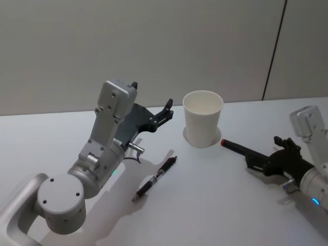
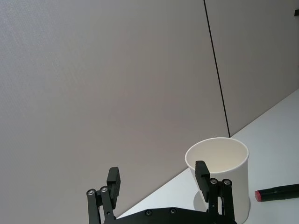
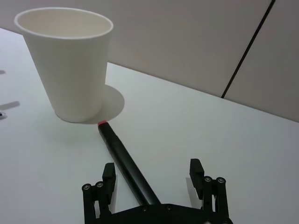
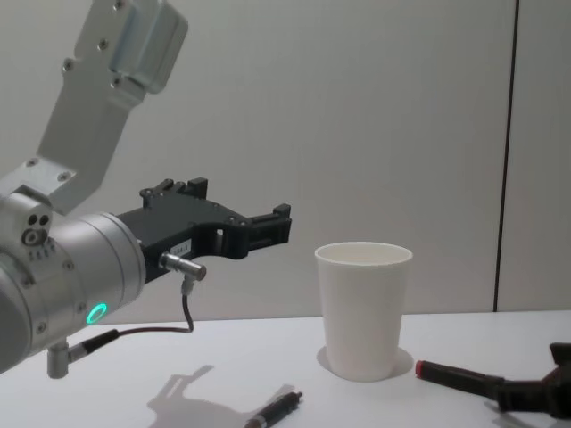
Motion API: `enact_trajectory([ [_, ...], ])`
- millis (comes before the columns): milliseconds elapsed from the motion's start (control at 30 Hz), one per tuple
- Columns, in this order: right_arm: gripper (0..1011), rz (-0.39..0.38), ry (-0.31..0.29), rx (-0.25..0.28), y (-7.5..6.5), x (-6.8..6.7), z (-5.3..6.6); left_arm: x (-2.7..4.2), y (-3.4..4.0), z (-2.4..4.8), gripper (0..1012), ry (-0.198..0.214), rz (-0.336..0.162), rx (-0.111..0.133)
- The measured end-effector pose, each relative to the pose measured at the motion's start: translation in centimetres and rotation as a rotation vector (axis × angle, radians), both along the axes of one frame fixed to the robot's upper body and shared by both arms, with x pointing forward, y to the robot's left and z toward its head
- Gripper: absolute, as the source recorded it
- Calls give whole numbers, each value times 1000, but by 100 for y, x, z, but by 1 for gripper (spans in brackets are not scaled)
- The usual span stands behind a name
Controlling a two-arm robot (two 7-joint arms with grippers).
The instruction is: Place the pen into the pen holder.
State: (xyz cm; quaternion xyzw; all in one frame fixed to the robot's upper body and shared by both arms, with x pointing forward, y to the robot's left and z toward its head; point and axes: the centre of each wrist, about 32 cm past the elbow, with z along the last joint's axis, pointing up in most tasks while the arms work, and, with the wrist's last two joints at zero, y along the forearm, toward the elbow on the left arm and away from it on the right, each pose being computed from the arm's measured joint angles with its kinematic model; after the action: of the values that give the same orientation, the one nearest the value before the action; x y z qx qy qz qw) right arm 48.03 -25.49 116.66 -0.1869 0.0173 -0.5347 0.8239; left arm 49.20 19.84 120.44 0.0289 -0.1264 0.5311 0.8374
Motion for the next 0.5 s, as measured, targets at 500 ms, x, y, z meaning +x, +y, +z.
enact_trajectory([
  [500,1001,24,37,-9,64,89,-57,0,0,0,1001,0,0,0],
])
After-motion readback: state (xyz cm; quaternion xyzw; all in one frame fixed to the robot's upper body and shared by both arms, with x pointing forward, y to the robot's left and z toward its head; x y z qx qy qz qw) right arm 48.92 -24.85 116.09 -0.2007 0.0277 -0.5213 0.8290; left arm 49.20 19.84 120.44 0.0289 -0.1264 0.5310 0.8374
